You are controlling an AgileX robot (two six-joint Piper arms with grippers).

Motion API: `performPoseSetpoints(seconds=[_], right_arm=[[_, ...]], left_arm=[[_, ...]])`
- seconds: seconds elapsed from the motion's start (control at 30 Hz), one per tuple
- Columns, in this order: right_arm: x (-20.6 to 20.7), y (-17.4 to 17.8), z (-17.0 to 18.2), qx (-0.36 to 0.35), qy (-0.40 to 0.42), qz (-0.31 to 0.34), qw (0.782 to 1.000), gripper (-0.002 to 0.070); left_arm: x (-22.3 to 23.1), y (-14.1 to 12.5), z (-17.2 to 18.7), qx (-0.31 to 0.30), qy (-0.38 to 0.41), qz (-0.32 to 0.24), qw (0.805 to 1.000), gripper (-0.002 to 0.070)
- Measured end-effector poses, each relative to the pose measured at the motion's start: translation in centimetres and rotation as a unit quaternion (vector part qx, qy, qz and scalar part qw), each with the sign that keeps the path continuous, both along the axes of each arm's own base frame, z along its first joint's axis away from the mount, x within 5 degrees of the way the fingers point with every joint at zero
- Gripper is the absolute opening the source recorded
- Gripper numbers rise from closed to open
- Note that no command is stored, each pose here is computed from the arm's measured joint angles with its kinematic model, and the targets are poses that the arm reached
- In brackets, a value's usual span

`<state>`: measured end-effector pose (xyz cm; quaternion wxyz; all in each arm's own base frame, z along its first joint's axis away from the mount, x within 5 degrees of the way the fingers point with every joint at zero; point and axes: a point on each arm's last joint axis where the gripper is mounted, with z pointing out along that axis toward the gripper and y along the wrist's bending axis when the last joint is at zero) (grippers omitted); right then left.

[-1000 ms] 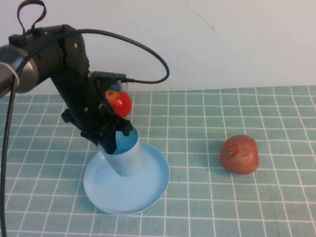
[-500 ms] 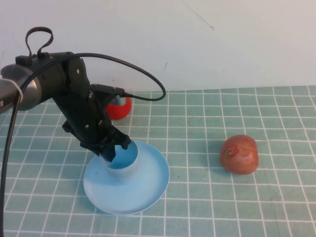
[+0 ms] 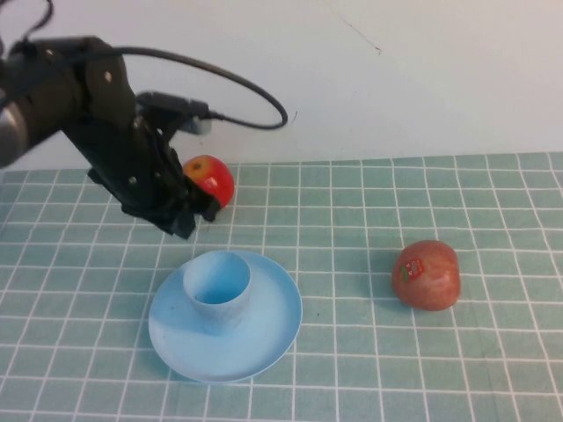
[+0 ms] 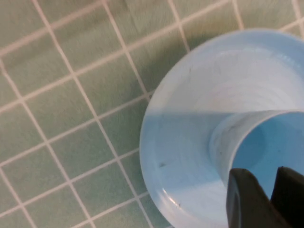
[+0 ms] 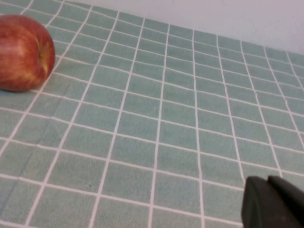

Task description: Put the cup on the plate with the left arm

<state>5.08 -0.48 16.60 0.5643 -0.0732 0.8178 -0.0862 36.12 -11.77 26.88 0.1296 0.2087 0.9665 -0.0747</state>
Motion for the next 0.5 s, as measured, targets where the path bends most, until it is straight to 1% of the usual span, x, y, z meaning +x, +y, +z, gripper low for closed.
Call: performPoseSetpoints(seconds=[0.13, 0.2, 0.37, 0.5], right_arm=[[0.0, 0.0, 0.0, 0.0, 0.0, 0.0, 1.0, -0.0002], [0.0, 0.0, 0.0, 0.0, 0.0, 0.0, 1.0, -0.0002], [0.0, 0.0, 0.0, 0.0, 0.0, 0.0, 1.0, -0.0002], [0.0, 0.0, 0.0, 0.0, 0.0, 0.0, 1.0, -0.0002]], left_arm=[[-2.6, 0.8, 6.4, -0.021, -0.074, -0.002, 0.997, 0.0038], [-4.8, 1.1, 9.7, -0.047, -0.108, -0.003, 0.993, 0.0018], [-10.9, 2.0, 16.2, -0.128, -0.183, -0.004, 0.975, 0.0004], [-16.1, 3.2, 18.8, -0.169, -0.242, -0.003, 0.956, 0.0003]])
